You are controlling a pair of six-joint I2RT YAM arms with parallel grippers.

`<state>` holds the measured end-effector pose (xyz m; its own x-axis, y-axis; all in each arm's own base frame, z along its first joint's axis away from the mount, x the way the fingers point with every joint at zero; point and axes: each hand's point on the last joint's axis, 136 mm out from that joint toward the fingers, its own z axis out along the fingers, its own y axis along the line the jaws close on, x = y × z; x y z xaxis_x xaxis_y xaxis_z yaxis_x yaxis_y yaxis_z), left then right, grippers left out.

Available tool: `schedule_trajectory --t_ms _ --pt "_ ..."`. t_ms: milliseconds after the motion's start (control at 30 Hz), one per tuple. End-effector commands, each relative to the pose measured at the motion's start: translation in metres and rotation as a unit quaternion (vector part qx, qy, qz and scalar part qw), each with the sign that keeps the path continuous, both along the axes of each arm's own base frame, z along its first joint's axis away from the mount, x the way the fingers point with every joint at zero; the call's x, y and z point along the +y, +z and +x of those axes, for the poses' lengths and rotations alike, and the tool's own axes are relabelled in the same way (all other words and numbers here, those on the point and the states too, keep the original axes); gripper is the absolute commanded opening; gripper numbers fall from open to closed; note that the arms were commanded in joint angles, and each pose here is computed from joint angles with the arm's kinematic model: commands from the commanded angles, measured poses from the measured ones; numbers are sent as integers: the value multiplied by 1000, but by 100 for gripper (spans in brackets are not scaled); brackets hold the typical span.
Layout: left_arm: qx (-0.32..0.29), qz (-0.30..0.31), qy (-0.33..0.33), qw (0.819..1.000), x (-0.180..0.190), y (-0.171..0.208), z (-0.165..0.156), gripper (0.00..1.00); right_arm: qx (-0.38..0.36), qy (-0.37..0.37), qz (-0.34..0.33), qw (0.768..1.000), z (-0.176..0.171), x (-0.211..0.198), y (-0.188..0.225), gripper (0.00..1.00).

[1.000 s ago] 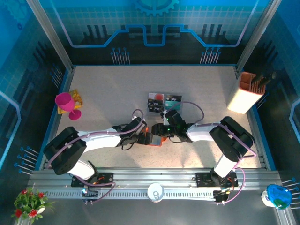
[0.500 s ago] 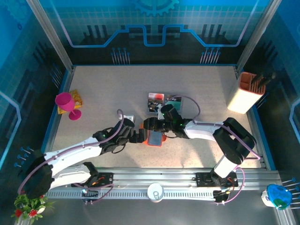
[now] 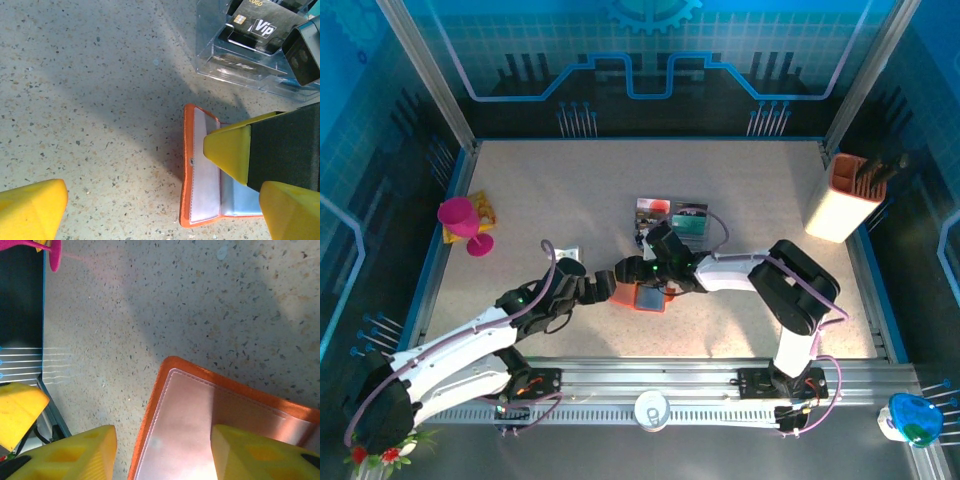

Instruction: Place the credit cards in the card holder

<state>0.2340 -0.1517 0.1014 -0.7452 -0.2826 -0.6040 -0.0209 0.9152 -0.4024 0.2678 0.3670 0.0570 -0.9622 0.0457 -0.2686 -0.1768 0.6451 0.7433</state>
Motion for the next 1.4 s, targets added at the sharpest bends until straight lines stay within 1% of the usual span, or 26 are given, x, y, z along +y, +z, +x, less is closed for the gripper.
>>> schedule_trajectory --t_ms 0,133,167,267,700,967,1133,1367 --pt "10 13 9 1000 8 -9 -3 99 10 5 23 1000 -2 12 4 53" --pt "15 15 2 1000 5 -13 -1 99 9 1 37 999 0 15 9 54" --pt "16 17 -1 1000 4 -14 -1 99 17 -2 31 999 -5 9 1 54" --pt "20 17 -7 1000 0 -16 1 99 15 -6 34 999 -4 6 4 54" --pt "33 23 -38 998 -16 -24 8 99 1 -33 59 998 8 -6 23 54" --pt "43 31 -51 997 -26 -33 16 99 15 -45 76 996 10 -6 18 54" --pt "46 39 -54 997 -30 -38 20 99 20 -51 88 995 12 -6 17 54" --pt "72 71 -35 994 -22 -62 21 99 7 -49 89 995 18 -14 31 54"
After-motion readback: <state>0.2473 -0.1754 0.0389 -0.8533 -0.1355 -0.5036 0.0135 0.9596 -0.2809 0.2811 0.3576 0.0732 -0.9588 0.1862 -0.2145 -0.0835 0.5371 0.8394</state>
